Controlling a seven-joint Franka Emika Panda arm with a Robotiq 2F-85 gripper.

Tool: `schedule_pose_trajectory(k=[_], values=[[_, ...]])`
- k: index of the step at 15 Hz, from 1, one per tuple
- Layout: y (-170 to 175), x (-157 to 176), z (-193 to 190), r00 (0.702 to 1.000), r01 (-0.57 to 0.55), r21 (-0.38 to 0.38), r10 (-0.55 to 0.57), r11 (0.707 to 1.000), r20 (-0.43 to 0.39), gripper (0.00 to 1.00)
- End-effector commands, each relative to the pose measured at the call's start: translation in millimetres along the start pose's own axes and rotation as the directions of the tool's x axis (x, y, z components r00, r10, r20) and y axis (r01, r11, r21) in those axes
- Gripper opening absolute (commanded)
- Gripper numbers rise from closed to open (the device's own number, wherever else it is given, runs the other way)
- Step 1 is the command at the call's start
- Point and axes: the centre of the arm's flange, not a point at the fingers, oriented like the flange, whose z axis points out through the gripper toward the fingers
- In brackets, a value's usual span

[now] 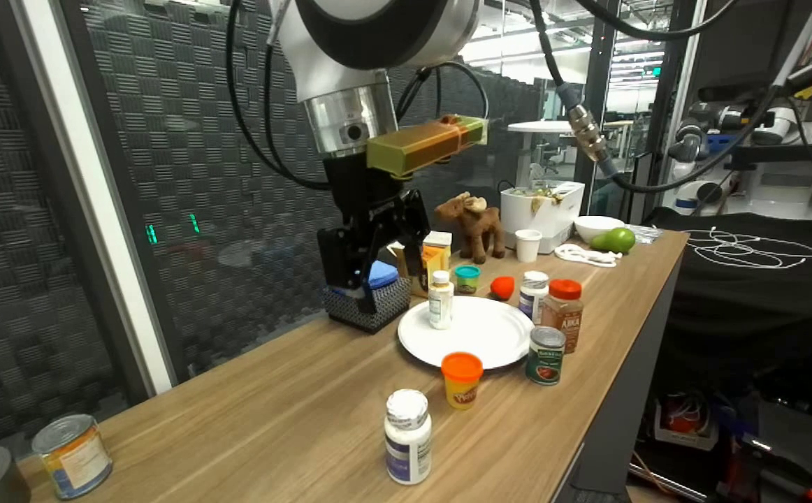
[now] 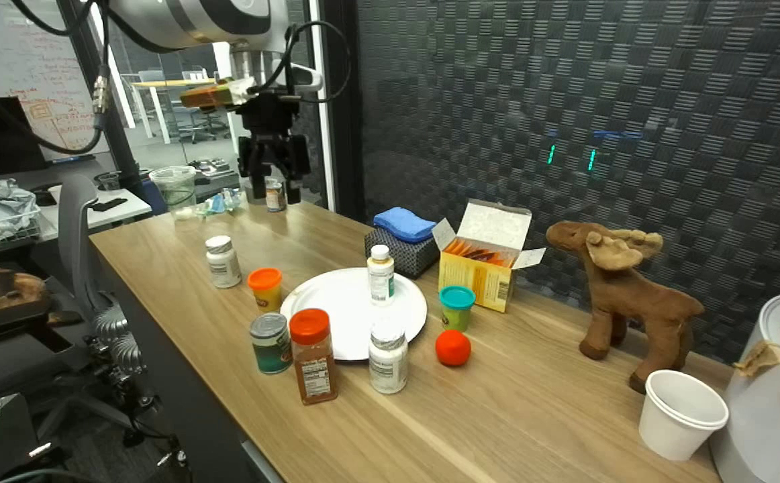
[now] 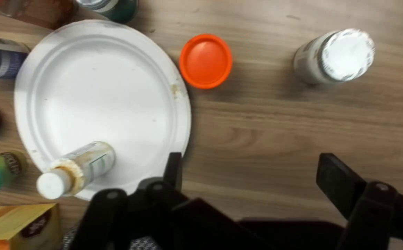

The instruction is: Put the objects on the table onto the tray

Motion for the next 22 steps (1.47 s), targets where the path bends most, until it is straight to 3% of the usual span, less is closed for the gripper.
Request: schedule_pose_trajectory(k=[1, 10, 22], values=[[-32.6, -35.9, 5.3, 0.989, 0.149, 0.017, -0.149, 0.989, 0.005, 1.0], [-55.0, -74.1, 28.1, 0.933, 0.351, 0.137, -0.358, 0.926, 0.032, 1.0], [-70.2, -66.4, 52.7, 0.914, 0.399, 0.141, -0.405, 0.906, 0.021, 1.0]])
